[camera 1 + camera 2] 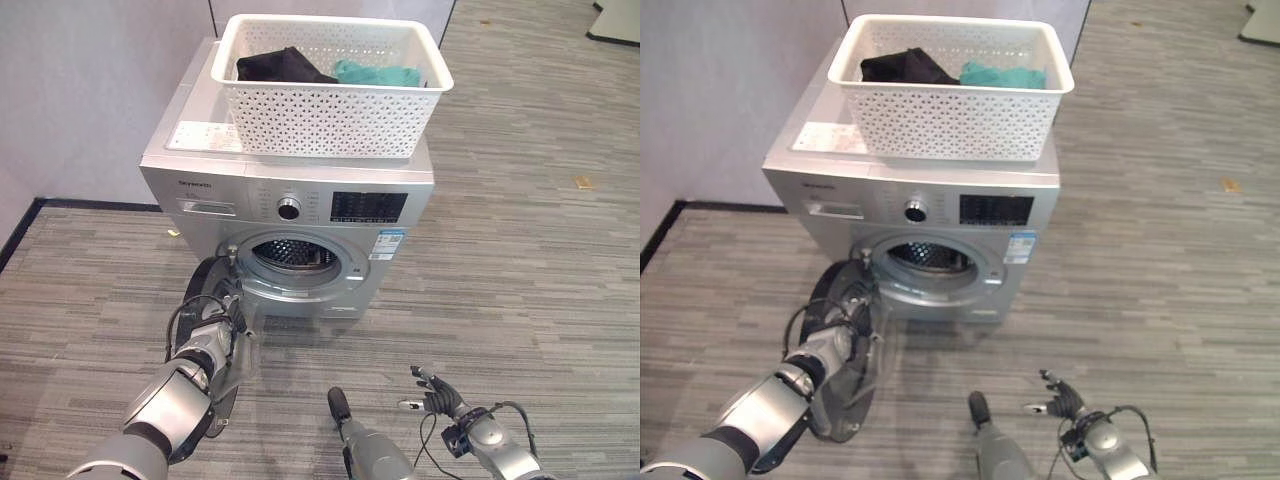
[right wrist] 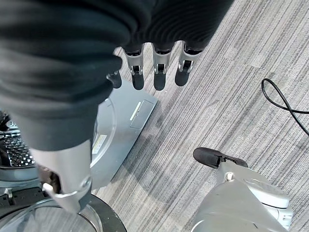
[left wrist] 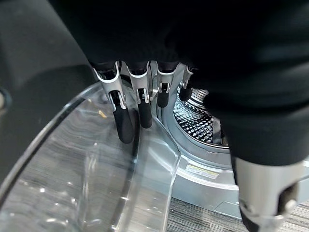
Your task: Grab the laundry basket,head to the washer,open it,put in the laundry and shut it.
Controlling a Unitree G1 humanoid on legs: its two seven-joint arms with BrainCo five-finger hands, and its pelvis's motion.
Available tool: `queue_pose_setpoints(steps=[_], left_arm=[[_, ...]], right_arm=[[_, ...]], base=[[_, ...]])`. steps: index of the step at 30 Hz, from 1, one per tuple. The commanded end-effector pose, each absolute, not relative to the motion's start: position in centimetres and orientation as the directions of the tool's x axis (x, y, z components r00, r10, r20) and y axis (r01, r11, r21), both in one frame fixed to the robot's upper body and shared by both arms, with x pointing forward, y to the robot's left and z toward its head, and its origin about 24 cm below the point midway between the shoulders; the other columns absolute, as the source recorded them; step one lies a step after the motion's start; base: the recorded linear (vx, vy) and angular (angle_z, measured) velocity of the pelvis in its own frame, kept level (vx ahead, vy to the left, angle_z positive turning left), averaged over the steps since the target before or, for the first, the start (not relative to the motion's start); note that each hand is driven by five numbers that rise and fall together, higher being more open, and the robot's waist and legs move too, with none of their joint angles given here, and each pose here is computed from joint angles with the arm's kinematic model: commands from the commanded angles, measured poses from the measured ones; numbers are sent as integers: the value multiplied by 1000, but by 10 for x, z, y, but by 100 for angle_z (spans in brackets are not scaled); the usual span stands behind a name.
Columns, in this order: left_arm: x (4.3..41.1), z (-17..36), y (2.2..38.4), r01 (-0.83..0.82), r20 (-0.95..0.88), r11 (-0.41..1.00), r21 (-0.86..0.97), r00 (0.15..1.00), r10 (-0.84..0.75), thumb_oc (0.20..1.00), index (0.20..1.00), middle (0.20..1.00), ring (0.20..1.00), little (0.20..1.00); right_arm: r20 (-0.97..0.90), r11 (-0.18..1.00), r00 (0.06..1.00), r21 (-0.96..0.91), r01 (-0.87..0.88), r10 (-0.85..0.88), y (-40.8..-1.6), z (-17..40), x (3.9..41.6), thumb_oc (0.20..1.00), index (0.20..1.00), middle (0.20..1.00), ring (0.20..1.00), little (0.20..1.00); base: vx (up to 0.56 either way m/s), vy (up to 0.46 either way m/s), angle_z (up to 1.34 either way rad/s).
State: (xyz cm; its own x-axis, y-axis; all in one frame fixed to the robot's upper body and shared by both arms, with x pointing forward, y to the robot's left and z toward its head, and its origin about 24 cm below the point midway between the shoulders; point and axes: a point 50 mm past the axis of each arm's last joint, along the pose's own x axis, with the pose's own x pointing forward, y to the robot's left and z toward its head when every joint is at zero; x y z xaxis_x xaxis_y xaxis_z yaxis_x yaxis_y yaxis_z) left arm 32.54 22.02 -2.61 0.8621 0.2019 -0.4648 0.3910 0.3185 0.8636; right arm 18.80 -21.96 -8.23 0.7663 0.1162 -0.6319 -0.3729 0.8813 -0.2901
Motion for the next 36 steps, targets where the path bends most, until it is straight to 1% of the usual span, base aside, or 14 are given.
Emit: queue_pose_setpoints(steps=[1, 3, 10, 13, 16, 17, 18, 20, 23, 24, 25, 28, 31, 36], left_arm=[[296, -26, 297, 373, -489, 324, 869, 748, 450, 1000, 1000, 1000, 1000, 1000], [287, -30, 306, 356, -507, 375, 856, 720, 475, 1000, 1000, 1000, 1000, 1000], [274, -41, 308, 366, -536, 408, 836, 701, 470, 1000, 1000, 1000, 1000, 1000], [270, -50, 299, 322, -548, 486, 813, 708, 446, 1000, 1000, 1000, 1000, 1000], [276, -53, 278, 230, -515, 573, 787, 757, 402, 1000, 1000, 1000, 1000, 1000], [276, -54, 278, 231, -515, 573, 786, 757, 402, 1000, 1000, 1000, 1000, 1000], [272, -65, 255, 232, -518, 613, 755, 784, 341, 1000, 1000, 1000, 1000, 1000], [255, -81, 243, 243, -556, 668, 703, 773, 305, 1000, 1000, 1000, 1000, 1000], [219, -107, 231, 258, -634, 753, 606, 728, 261, 1000, 1000, 1000, 1000, 1000], [219, -107, 231, 258, -634, 753, 606, 728, 261, 1000, 1000, 1000, 1000, 1000], [192, -124, 223, 276, -706, 803, 528, 669, 234, 1000, 1000, 1000, 1000, 1000], [154, -143, 214, 276, -794, 865, 418, 573, 201, 1000, 1000, 1000, 1000, 1000], [128, -155, 211, 269, -853, 899, 345, 489, 181, 1000, 1000, 1000, 1000, 1000], [104, -163, 211, 286, -896, 907, 308, 409, 175, 1000, 1000, 1000, 1000, 1000]], right_arm=[[-544, 880, 831, -331, -340, 117, -227, -63, 203, 1000, 1000, 1000, 1000, 1000], [-544, 881, 832, -334, -334, 108, -230, -62, 201, 1000, 1000, 1000, 1000, 1000], [-561, 893, 825, -331, -304, 73, -237, -66, 197, 1000, 1000, 1000, 1000, 1000], [-572, 918, 820, -311, -245, 25, -242, -71, 192, 1000, 1000, 1000, 1000, 1000], [-593, 952, 803, -274, -140, -53, -250, -80, 182, 1000, 1000, 1000, 1000, 1000], [-593, 952, 803, -274, -140, -53, -250, -80, 181, 1000, 1000, 1000, 1000, 1000], [-603, 968, 788, -248, -34, -127, -259, -85, 173, 1000, 1000, 1000, 1000, 1000], [-627, 970, 757, -238, 39, -184, -267, -92, 163, 1000, 1000, 1000, 1000, 1000], [-660, 963, 712, -255, 90, -241, -280, -97, 149, 1000, 1000, 1000, 1000, 1000], [-660, 963, 712, -255, 90, -241, -280, -97, 149, 1000, 1000, 1000, 1000, 1000], [-683, 959, 680, -258, 117, -267, -285, -102, 140, 1000, 1000, 1000, 1000, 1000], [-714, 961, 648, -245, 125, -266, -284, -109, 132, 1000, 1000, 1000, 1000, 1000], [-734, 973, 642, -212, 94, -222, -275, -113, 130, 1000, 1000, 1000, 1000, 1000], [-771, 980, 607, -183, 79, -193, -266, -122, 124, 1000, 1000, 1000, 1000, 1000]], base=[[0, 0, 0], [0, 0, 0], [0, 0, 0], [1, 3, 4], [9, -10, 10], [11, -46, 24], [17, -67, 41], [33, -93, 50], [52, -98, 27], [48, -149, 19], [33, -155, 15], [32, -190, 27], [1, -149, 38], [32, -41, 28]])
